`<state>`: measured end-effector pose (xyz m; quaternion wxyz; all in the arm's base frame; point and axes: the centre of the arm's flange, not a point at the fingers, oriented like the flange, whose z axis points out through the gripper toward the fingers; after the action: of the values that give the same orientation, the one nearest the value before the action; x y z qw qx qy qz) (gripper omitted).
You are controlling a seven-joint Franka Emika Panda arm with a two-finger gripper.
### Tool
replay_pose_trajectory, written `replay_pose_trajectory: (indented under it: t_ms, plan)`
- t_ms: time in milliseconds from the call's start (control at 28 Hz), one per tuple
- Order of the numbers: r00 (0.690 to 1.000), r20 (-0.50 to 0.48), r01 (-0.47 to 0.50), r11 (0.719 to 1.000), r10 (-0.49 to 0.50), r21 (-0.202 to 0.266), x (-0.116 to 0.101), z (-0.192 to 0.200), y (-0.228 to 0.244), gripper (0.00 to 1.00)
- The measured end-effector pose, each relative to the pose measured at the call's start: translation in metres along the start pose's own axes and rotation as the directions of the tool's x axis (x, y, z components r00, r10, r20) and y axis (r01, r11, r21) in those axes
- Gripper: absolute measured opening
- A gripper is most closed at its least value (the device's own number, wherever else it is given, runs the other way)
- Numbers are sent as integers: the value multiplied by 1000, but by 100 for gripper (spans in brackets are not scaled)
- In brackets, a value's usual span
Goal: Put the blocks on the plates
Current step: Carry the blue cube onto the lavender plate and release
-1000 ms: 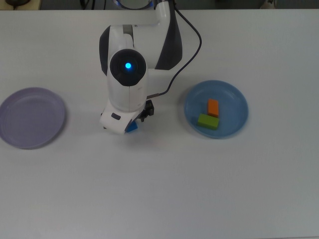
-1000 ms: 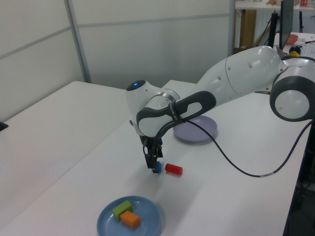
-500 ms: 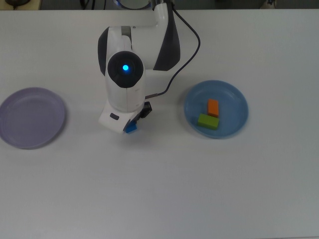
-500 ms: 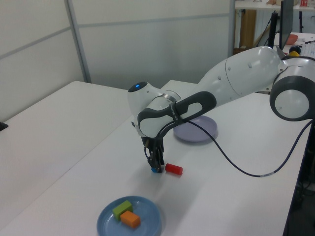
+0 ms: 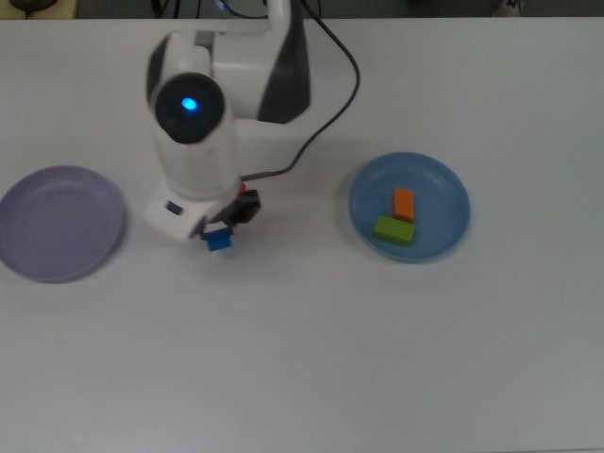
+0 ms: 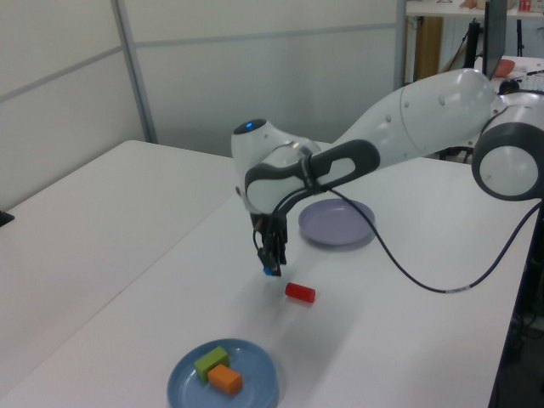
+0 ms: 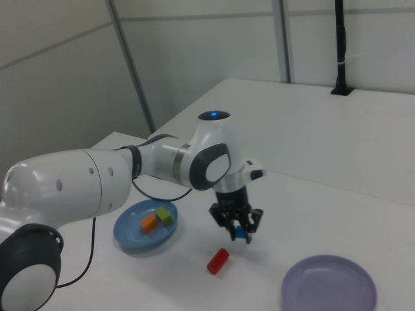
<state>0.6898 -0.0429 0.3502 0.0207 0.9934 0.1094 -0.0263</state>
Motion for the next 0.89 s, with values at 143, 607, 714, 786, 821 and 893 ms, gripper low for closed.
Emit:
replay_pose_trajectory:
  t_ms: [143, 607, 714, 786, 821, 893]
  plan:
    - [997, -32, -63, 998, 63, -8, -13, -20, 44, 40]
    - [991, -77, -112, 993, 110, -23, -56, -2, 163, 40]
    - [986, -107, -135, 990, 131, -32, -61, 10, 183, 40]
    - [984, -114, -145, 989, 140, -34, -63, 19, 192, 40]
    - [983, -115, -148, 988, 143, -35, -65, 23, 196, 40]
    - [982, -115, -153, 988, 147, -39, -68, 33, 204, 40]
